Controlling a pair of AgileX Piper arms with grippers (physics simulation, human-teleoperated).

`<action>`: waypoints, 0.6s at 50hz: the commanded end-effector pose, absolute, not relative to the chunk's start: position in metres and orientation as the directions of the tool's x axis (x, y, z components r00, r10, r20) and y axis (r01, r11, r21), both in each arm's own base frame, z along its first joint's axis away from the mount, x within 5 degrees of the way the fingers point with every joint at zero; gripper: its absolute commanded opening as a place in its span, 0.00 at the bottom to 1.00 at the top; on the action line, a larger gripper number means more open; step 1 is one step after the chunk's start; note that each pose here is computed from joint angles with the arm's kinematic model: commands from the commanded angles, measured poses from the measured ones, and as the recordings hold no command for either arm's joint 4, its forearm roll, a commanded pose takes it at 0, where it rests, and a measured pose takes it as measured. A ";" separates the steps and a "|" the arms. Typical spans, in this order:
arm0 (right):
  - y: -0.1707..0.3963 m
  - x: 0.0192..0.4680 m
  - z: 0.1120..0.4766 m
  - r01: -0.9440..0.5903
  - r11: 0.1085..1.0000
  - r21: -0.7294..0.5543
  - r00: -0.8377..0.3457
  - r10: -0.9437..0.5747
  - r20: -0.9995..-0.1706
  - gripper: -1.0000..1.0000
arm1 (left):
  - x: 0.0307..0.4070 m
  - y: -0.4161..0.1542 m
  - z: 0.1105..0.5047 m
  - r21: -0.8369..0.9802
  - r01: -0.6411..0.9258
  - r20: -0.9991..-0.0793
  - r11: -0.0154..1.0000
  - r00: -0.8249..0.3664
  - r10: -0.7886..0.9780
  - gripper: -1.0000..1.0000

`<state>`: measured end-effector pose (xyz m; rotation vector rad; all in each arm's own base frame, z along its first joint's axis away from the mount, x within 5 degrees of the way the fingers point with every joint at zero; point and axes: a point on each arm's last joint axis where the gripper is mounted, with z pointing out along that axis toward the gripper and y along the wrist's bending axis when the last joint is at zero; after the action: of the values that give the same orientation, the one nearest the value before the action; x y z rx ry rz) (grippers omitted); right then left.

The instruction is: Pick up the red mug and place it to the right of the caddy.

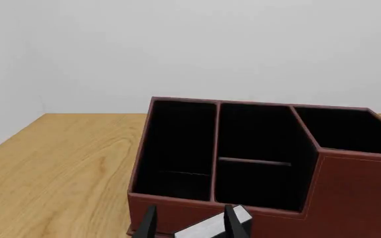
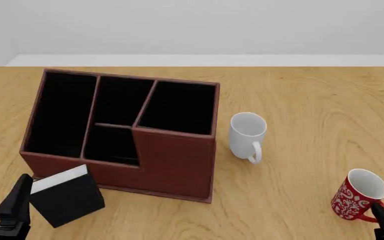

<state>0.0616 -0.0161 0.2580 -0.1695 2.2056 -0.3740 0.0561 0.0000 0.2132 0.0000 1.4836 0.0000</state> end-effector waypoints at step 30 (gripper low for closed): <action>-0.032 0.097 0.227 0.023 0.941 -0.337 -0.676 -0.234 -0.699 1.00 | 0.056 0.000 0.213 0.000 0.000 -0.996 1.000 0.087 0.000 1.00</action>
<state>0.0894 -0.0285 0.2373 -0.1543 2.2597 -0.4065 0.0561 0.0000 0.2132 0.0000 1.4836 0.0000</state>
